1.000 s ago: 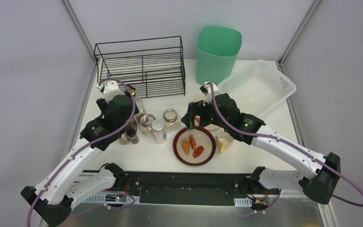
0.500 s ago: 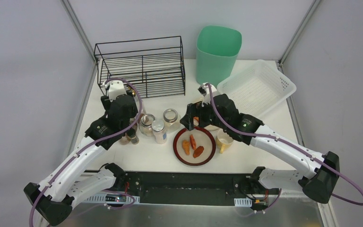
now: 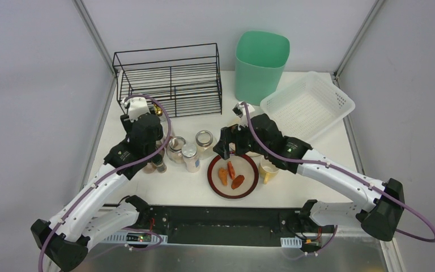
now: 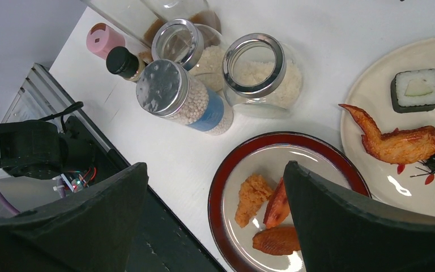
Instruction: Clear the kitchen counter
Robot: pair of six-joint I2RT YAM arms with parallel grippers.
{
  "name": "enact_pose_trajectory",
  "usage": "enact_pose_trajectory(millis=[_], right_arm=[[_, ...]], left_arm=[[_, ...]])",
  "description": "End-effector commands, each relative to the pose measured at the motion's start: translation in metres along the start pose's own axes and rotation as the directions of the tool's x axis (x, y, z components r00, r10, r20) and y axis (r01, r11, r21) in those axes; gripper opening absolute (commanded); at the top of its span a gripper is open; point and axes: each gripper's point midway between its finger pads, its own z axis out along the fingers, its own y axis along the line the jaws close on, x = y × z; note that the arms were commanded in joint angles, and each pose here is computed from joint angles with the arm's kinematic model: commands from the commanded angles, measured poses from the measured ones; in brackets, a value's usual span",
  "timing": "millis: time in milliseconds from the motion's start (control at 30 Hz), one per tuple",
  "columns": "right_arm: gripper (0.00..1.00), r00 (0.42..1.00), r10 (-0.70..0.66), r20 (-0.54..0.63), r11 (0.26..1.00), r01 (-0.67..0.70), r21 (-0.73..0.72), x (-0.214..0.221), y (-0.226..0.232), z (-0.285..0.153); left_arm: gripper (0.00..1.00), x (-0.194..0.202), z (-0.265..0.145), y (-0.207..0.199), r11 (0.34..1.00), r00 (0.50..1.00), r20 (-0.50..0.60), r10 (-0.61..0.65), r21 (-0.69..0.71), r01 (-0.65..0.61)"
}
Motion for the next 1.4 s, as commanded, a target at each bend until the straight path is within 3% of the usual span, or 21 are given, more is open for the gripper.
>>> enact_pose_trajectory(millis=[0, 433, 700, 900, 1367], right_arm=[[0.94, 0.999, -0.023, 0.035, 0.999, 0.025, -0.036, -0.008, 0.008, 0.0], [0.94, 0.999, -0.03, 0.02, 0.999, 0.031, -0.037, -0.003, 0.009, 0.002], [0.94, 0.999, -0.033, 0.016, 0.998, 0.033, -0.044, -0.002, 0.011, 0.003], [0.94, 0.999, -0.035, 0.021, 0.998, 0.036, -0.046, -0.003, 0.012, 0.001], [0.93, 0.999, -0.03, 0.017, 0.997, 0.031, -0.067, -0.002, 0.017, 0.001]], left_arm=[[0.53, -0.006, 0.003, 0.004, 0.999, 0.999, 0.031, -0.033, -0.017, 0.033], [0.26, -0.003, 0.006, 0.01, 0.998, 0.999, 0.039, -0.017, -0.06, 0.019], [0.0, -0.009, 0.008, 0.021, 0.993, 0.998, 0.057, -0.022, -0.114, 0.028], [0.0, -0.029, 0.003, 0.025, 0.992, 0.996, 0.086, -0.029, -0.118, 0.039], [0.0, -0.129, -0.02, 0.039, 0.988, 0.975, 0.222, -0.002, -0.151, 0.036]])
